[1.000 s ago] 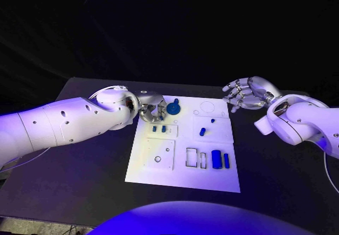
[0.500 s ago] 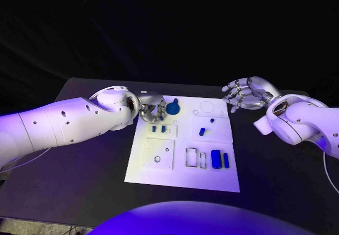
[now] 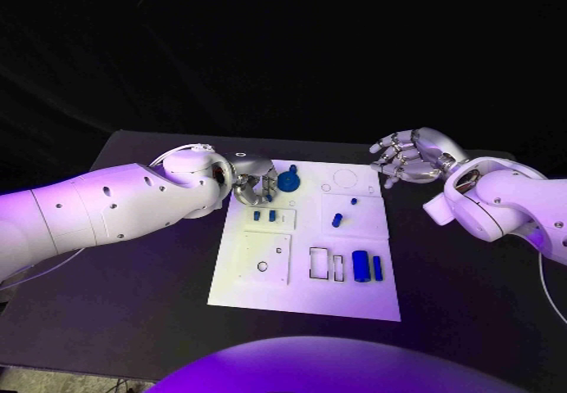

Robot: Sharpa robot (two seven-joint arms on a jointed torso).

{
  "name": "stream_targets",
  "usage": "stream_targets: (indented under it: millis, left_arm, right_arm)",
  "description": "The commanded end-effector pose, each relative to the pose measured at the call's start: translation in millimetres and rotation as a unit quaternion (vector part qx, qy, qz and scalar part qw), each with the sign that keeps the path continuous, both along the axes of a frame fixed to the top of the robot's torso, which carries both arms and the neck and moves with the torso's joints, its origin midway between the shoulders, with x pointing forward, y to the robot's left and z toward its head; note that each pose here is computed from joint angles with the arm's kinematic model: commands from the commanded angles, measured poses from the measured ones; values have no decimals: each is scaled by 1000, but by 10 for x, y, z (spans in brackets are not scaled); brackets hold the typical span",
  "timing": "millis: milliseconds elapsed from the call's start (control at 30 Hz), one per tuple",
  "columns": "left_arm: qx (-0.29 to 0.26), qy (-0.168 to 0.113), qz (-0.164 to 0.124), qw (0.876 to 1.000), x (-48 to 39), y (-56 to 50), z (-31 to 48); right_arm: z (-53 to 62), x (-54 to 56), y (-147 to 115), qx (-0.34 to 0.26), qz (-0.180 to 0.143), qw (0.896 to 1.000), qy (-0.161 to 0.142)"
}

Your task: Assemble the parts on the task board

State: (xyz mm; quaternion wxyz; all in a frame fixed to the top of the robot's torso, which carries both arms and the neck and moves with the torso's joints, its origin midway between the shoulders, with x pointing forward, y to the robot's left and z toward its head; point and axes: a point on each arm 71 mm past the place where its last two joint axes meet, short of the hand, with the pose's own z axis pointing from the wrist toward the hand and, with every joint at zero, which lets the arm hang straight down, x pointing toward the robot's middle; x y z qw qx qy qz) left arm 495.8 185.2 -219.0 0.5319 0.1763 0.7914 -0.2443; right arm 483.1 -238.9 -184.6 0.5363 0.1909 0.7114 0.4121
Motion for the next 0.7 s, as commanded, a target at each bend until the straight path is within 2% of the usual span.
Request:
stream_targets:
  millis: [33, 700]
  left_arm:
    - [9, 10, -1, 1000, -6, 1, -21]
    - [-3, 2, 2, 1000, 3, 19, -4]
  right_arm:
    - [-7, -6, 14, -1, 8, 1000, 4]
    - [-6, -4, 13, -1, 7, 1000, 2]
